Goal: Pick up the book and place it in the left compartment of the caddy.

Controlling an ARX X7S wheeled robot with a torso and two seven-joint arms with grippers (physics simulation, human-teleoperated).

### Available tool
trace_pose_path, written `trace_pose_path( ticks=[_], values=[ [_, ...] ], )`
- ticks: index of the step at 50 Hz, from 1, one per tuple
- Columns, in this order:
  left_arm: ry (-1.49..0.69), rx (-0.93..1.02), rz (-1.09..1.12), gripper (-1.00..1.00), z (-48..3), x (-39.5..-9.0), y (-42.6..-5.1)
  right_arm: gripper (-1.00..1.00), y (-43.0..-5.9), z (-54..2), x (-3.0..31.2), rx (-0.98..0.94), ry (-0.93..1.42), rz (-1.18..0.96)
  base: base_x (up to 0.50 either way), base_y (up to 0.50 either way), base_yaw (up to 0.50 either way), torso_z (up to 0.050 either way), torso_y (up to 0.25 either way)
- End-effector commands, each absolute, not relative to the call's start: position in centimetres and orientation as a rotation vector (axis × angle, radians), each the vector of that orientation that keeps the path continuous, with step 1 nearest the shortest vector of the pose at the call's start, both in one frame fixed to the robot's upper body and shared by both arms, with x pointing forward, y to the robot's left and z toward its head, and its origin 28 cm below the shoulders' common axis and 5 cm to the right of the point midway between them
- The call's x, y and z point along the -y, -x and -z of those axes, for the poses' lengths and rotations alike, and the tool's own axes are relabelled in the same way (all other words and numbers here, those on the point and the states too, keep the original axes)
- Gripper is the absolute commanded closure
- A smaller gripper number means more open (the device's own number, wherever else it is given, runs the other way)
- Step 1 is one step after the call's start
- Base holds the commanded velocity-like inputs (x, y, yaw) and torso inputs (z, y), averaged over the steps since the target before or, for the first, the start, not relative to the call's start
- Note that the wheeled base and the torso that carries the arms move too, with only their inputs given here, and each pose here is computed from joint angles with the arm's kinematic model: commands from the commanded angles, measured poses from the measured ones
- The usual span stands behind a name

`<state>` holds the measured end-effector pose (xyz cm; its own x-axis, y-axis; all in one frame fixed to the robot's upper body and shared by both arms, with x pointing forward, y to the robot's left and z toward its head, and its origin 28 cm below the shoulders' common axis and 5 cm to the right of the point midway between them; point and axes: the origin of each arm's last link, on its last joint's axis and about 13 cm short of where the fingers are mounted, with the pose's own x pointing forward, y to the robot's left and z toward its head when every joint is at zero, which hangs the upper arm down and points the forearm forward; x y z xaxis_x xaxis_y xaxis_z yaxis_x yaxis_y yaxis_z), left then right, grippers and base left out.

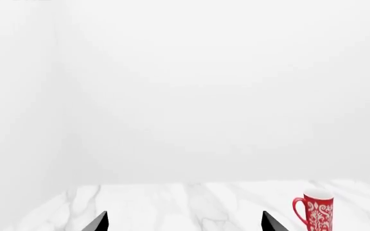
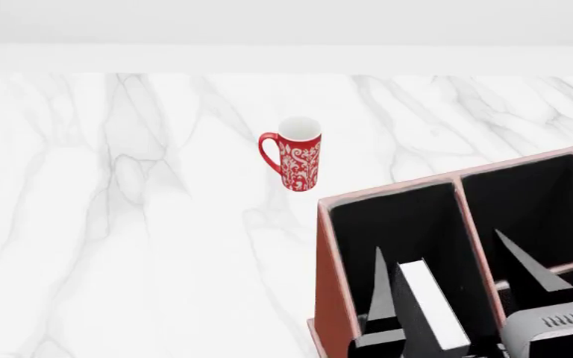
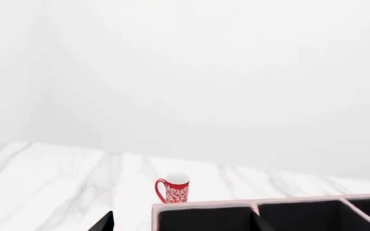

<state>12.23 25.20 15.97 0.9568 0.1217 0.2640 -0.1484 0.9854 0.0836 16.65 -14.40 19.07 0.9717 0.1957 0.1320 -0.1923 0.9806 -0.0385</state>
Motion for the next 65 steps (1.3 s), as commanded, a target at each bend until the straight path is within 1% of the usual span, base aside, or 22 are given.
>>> trace_pose_path(
  ticks=[1,29,46,65],
  values=[
    [-0.099,0.275,-0.138,-1.00,-16.3,-25.2,-11.9,-1.00,-15.4,-18.9,14.0,0.182,0.023,-0.192,0.00,0.00,0.00,0.000,0.000],
    [-0.097,0.304,-0.137,-1.00,-16.8,-25.2,-11.2,-1.00,-13.1,-19.6,13.9,0.310,0.042,-0.137,0.00,0.00,0.00,0.000,0.000],
    [-0.095,0.312,-0.136,-1.00,-17.0,-25.2,-10.9,-1.00,-12.5,-19.5,13.8,0.336,0.055,-0.100,0.00,0.00,0.00,0.000,0.000],
    [-0.097,0.324,-0.124,-1.00,-17.2,-25.0,-10.5,-1.00,-11.5,-20.0,13.4,0.418,0.042,-0.060,0.00,0.00,0.00,0.000,0.000]
  ],
)
